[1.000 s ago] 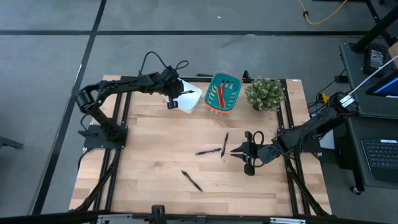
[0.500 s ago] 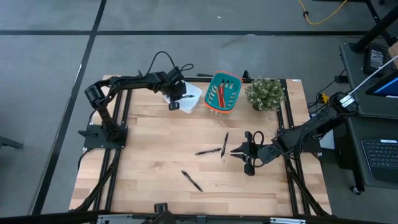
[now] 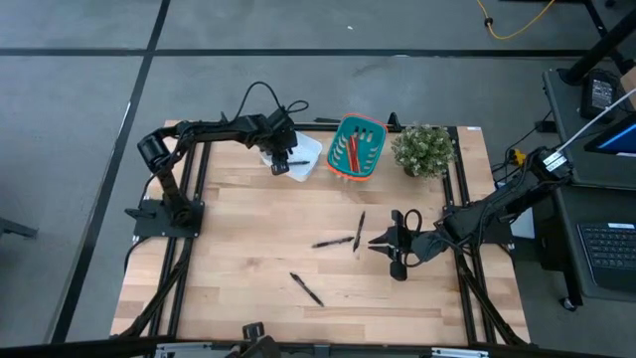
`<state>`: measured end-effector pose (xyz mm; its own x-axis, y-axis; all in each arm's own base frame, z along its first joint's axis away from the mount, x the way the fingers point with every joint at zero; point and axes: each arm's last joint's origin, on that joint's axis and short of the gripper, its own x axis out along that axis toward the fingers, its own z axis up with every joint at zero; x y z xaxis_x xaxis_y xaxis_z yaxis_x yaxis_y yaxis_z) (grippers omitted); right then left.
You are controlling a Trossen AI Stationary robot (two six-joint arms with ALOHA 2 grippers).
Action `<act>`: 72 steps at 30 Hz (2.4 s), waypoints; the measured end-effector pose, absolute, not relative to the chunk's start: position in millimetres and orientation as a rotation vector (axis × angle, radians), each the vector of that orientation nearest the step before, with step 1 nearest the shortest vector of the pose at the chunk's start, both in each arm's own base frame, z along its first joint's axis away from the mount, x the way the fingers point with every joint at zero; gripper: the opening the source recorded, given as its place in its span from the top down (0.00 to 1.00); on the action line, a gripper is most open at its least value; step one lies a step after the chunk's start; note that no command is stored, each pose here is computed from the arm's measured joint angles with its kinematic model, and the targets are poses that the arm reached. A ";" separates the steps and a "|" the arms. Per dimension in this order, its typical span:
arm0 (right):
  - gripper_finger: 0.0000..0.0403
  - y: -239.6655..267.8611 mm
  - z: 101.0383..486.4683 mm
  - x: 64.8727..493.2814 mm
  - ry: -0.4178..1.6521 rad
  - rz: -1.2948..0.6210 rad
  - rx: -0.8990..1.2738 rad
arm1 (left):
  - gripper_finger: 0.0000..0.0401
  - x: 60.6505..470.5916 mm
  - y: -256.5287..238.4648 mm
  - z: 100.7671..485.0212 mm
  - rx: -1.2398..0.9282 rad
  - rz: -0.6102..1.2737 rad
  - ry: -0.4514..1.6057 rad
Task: Sort pens & pencils
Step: Put the black pen into the white bin
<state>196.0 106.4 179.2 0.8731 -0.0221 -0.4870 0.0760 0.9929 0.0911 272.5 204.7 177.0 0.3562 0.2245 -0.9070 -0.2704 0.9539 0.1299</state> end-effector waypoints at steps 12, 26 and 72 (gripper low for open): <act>0.84 106.4 179.2 196.1 0.507 -0.051 0.108 | 0.72 290.8 205.3 227.7 -0.079 0.437 1.184; 0.84 107.4 178.4 195.3 0.519 -0.048 0.172 | 0.72 322.7 143.6 254.7 -0.030 0.277 1.242; 0.84 165.1 186.4 158.3 0.298 -0.031 0.098 | 0.73 280.9 -118.1 223.9 0.121 -0.252 0.734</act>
<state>158.3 165.1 186.4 0.9556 -0.0164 -0.2943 0.0453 0.9948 0.0917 280.9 -118.1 223.9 0.7141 -0.1843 -0.6753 0.2688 0.9629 0.0215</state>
